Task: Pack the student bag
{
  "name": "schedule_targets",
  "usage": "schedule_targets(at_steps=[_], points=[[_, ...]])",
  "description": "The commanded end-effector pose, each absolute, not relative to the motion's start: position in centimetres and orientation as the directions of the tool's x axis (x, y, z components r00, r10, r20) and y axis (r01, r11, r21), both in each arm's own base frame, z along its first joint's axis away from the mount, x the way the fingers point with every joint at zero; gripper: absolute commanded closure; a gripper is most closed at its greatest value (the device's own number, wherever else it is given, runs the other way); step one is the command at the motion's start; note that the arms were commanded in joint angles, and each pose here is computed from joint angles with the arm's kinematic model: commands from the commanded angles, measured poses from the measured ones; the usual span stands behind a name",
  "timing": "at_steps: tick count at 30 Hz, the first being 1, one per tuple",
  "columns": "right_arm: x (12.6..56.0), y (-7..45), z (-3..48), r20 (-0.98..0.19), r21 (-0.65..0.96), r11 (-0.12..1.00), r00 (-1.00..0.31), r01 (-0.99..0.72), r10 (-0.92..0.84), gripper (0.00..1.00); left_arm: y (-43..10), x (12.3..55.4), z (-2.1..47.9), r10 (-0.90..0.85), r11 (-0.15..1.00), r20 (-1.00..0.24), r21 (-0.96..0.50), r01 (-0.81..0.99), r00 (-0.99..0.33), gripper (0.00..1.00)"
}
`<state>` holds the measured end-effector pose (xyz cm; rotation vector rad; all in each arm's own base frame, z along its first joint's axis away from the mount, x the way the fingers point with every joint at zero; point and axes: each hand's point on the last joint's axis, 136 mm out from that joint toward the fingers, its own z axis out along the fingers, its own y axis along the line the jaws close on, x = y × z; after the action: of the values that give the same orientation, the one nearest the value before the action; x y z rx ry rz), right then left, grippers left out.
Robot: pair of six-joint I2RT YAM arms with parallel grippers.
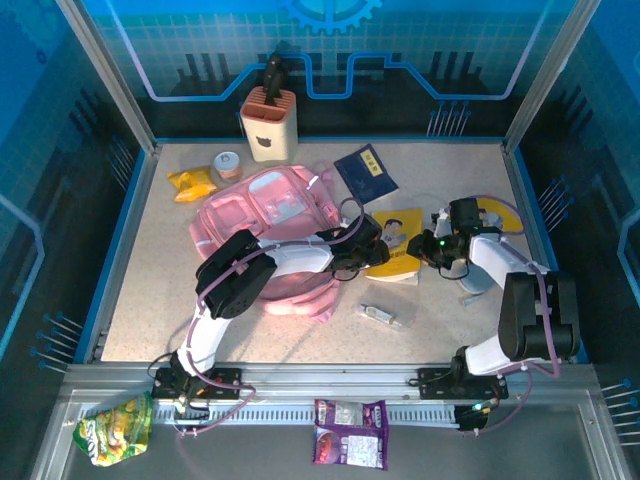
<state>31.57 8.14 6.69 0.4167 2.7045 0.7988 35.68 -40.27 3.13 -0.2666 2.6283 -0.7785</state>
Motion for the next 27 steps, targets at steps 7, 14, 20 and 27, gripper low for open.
schedule_targets(at_steps=[7,14,20,27], points=[[31.7,9.1,9.7,-0.222,0.651,0.747,-0.908,0.132,0.355,0.89,-40.3,35.9,1.8,-0.258,0.837,-0.305,-0.544,-0.055,-0.917,0.45],[32.0,9.4,13.0,-0.278,0.701,0.708,-0.880,0.087,0.384,0.99,-41.2,36.2,6.9,-0.261,0.772,-0.308,-0.635,-0.006,-0.915,0.35],[31.7,9.8,17.2,-0.346,0.735,0.678,-0.849,0.021,0.400,1.00,-38.5,35.5,12.8,-0.300,0.735,-0.363,-0.678,0.029,-0.882,0.25],[30.7,11.5,21.9,-0.380,0.795,0.600,-0.844,-0.090,0.377,1.00,-33.1,33.8,16.9,-0.388,0.698,-0.387,-0.716,0.007,-0.836,0.20]])
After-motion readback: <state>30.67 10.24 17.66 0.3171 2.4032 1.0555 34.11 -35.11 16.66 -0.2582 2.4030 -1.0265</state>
